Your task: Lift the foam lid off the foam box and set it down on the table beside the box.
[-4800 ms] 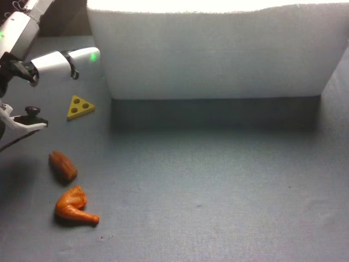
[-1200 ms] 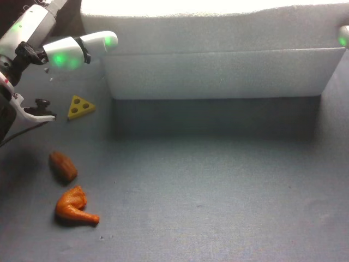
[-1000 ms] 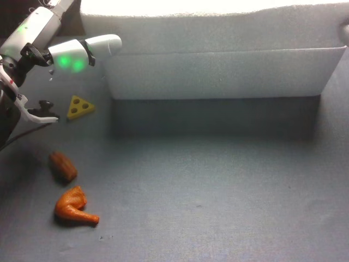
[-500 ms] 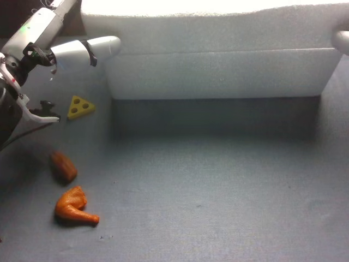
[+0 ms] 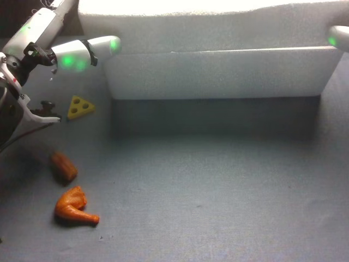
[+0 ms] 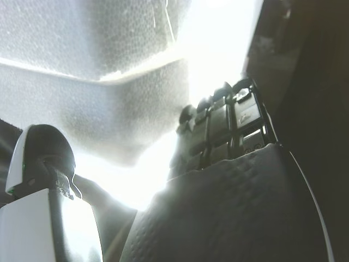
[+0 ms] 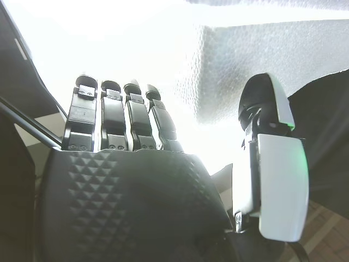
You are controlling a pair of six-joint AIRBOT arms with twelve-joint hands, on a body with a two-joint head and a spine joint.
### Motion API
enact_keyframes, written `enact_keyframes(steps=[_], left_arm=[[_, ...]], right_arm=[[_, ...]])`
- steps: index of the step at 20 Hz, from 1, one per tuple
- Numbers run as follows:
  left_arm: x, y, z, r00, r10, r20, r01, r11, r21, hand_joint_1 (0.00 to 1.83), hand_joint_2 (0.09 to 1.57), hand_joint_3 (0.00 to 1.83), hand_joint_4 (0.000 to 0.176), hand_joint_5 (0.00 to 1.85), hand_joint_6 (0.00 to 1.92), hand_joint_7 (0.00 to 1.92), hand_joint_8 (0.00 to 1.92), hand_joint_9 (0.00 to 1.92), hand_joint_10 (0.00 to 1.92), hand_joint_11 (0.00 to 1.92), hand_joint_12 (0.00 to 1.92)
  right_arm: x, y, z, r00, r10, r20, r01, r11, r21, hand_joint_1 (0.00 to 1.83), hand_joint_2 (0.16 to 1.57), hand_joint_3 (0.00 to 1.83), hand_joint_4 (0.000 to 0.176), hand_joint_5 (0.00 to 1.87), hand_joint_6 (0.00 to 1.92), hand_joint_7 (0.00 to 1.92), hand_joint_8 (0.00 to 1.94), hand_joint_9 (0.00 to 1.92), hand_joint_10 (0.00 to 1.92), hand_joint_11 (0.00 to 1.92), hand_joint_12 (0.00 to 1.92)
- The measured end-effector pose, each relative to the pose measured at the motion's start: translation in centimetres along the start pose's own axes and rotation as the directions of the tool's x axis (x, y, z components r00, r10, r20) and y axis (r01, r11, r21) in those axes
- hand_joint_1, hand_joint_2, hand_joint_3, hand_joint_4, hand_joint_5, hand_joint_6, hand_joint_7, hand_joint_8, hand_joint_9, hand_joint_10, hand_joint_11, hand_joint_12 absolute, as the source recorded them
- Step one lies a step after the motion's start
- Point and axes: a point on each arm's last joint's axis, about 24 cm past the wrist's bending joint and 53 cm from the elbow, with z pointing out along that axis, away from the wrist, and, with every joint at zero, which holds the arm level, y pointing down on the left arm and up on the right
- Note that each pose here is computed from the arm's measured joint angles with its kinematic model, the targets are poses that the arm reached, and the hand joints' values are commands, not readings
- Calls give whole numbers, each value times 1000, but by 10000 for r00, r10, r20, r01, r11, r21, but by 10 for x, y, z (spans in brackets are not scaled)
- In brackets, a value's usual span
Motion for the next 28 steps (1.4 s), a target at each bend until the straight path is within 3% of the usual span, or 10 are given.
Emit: enact_keyframes(steps=[2, 5, 6, 7, 10, 14, 17, 21, 25, 28], left_arm=[[2, 0, 1, 10000, -20, -33, 20, 10000, 0, 566, 1031, 14, 14, 0, 0, 0, 0, 2, 1, 0, 0], [1, -2, 2, 10000, -53, -21, 53, 10000, 26, 600, 1080, 25, 8, 0, 0, 12, 3, 25, 9, 6, 3], [2, -2, 2, 10000, -26, -45, 26, 10000, 43, 599, 1093, 26, 11, 0, 0, 2, 0, 15, 5, 0, 1], [3, -2, 3, 10000, -21, -66, 21, 10000, 31, 600, 1118, 14, 6, 0, 0, 0, 0, 10, 2, 0, 0], [3, -2, 3, 10000, -27, -62, 27, 10000, 34, 615, 1143, 13, 0, 0, 0, 0, 0, 13, 3, 21, 12], [3, -3, 3, 10000, -65, -59, 65, 9999, 83, 616, 1164, 0, 0, 0, 0, 0, 0, 52, 2, 0, 346], [4, -6, 2, 9999, -97, -61, 98, 9998, 181, 634, 1171, 0, 14, 0, 0, 0, 0, 22, 1, 0, 270], [3, -9, 2, 10000, -90, -33, 91, 9994, 324, 647, 1176, 1, 0, 0, 0, 0, 0, 20, 1, 0, 259], [2, -16, -1, 9999, -172, -2, 172, 9986, 490, 661, 1167, 2, 0, 0, 0, 0, 0, 0, 0, 0, 156], [-2, -30, -5, 9999, -97, 88, 88, 9958, 915, 657, 1159, 0, 0, 0, 0, 0, 0, 0, 0, 0, 101]], right_arm=[[1, -1, 1, 10000, 36, 7, -36, 10000, 4, 523, 1181, 26, 0, 0, 0, 0, 0, 0, 0, 0, 0], [3, -2, 1, 9998, 205, 13, -205, 9998, 48, 586, 1239, 2, 0, 117, 42, 130, 28, 135, 93, 0, 496], [3, -2, 1, 9998, 193, 13, -193, 9998, 32, 590, 1261, 4, 0, 159, 64, 173, 37, 172, 136, 0, 791], [2, -3, 2, 9998, 189, 30, -189, 9998, 38, 602, 1267, 0, 0, 167, 142, 201, 24, 126, 282, 0, 895], [2, -3, 2, 9997, 249, 40, -249, 9997, 33, 630, 1260, 0, 0, 63, 383, 224, 11, 1, 632, 0, 996], [1, -2, 2, 9996, 262, 73, -262, 9997, -8, 631, 1279, 1, 0, 6, 496, 197, 6, 0, 570, 0, 933], [2, -1, 2, 9996, 258, 63, -258, 9997, -36, 640, 1270, 0, 0, 0, 515, 203, 8, 0, 611, 0, 1027], [1, 1, 1, 9995, 288, 94, -287, 9995, -98, 633, 1284, 0, 0, 13, 566, 194, 10, 0, 515, 0, 682], [3, 6, 0, 9991, 409, 133, -406, 9989, -233, 664, 1272, 0, 0, 0, 730, 260, 36, 0, 783, 0, 1253], [4, 13, -3, 9988, 454, 156, -447, 9979, -464, 665, 1267, 0, 0, 0, 691, 238, 27, 0, 727, 0, 1215]])
